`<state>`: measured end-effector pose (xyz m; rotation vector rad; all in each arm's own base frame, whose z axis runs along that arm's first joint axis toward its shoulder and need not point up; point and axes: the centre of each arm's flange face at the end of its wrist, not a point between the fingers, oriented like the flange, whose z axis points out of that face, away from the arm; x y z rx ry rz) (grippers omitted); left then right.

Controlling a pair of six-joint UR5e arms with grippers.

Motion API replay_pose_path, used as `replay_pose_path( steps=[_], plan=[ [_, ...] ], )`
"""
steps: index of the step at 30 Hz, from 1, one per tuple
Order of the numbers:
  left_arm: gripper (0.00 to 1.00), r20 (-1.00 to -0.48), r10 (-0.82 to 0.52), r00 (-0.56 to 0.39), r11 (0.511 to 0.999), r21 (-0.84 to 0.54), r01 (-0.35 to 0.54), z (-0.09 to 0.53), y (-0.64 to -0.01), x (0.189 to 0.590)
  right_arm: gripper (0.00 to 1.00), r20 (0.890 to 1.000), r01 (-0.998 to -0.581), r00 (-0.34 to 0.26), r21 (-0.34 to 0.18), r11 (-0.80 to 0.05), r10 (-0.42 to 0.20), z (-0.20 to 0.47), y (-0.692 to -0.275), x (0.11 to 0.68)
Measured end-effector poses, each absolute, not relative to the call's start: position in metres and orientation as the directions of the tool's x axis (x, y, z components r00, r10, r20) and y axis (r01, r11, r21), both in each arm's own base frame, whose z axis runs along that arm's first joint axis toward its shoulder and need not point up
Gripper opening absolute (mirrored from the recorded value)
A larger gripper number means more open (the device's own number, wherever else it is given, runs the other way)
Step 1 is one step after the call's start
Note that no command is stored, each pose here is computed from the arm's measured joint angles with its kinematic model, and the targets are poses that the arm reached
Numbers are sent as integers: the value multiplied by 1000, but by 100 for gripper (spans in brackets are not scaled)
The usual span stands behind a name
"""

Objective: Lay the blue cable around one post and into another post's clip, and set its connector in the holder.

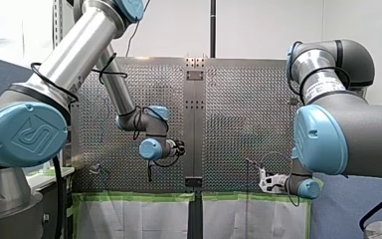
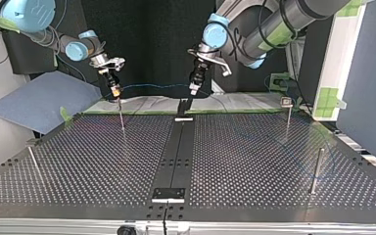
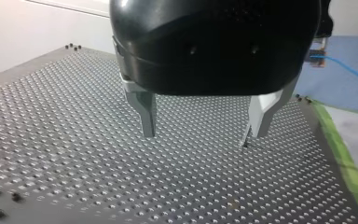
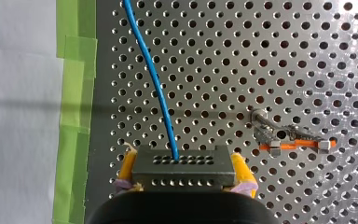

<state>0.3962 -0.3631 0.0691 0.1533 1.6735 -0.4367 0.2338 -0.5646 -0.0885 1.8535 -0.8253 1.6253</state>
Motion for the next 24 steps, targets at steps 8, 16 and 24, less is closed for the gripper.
replay_pose_path(
  steps=[8,16,24],
  plan=[
    [98,-979,-133,-156,918,-181,354,41,-364,392,0,991,-741,87,-1,-671,-98,-89,-564,235],
    [98,-980,-137,-143,915,-180,362,20,-367,390,0,991,-739,87,-2,-673,-99,-89,-564,237],
    [98,-982,-168,-91,908,-190,373,25,-370,396,0,991,-739,87,-2,-674,-99,-89,-563,237]
  ],
)
